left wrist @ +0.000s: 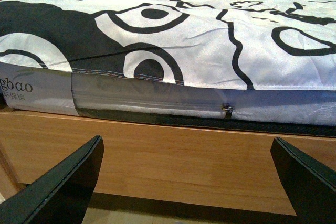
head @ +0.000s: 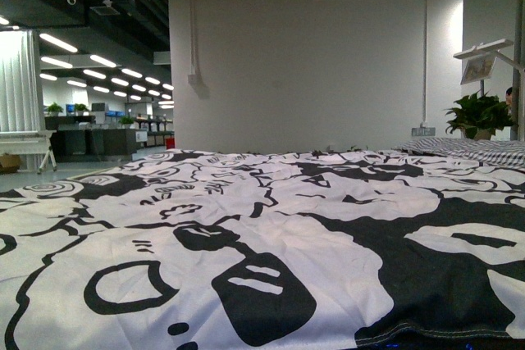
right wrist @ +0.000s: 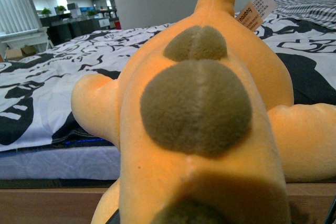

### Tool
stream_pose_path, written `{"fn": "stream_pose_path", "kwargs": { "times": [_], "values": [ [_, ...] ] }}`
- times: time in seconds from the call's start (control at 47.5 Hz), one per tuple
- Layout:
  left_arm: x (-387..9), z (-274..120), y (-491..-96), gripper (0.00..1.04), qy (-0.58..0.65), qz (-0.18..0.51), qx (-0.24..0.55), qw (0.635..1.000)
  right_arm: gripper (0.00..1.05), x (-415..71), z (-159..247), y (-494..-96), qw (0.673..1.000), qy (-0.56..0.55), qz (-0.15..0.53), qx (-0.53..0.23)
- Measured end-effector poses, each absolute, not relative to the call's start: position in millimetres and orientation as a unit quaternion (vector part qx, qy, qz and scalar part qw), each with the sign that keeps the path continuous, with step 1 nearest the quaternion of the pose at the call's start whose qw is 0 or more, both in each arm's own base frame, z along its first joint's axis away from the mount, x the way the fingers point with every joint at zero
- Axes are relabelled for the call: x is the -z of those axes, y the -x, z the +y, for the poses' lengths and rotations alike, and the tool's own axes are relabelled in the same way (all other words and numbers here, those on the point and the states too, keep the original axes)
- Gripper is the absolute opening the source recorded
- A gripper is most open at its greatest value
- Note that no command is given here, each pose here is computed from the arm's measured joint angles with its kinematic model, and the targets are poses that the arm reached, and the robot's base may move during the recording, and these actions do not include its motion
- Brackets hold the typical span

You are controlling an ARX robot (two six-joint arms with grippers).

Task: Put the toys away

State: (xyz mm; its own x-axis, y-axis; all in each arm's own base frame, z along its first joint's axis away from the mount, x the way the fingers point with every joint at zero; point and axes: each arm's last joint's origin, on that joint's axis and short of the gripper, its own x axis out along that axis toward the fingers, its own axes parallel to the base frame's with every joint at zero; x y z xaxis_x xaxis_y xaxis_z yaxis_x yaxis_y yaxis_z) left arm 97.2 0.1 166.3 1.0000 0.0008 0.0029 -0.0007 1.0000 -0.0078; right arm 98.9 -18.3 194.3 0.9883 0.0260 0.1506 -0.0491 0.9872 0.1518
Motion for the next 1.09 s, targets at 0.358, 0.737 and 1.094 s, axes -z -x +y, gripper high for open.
{"fn": "stream_pose_path", "kwargs": {
  "times": [0.358, 0.737, 1.094],
  "values": [
    [-166.3, 0.2, -97.2, 0.99, 0.004, -0.001, -0.001, 1.000, 0.19, -194.1, -18.3, -98.9, 0.994, -0.078, -0.074, -0.020],
    [-166.3, 0.0, -97.2, 0.99, 0.004, -0.001, 0.000, 1.000, 0.19, -194.0, -18.4, -98.9, 0.994, -0.079, -0.075, -0.019],
    [-166.3, 0.0, -97.2, 0.99, 0.004, -0.001, 0.000, 1.000, 0.19, -194.0, -18.4, -98.8, 0.994, -0.080, -0.075, -0.019]
  ]
}}
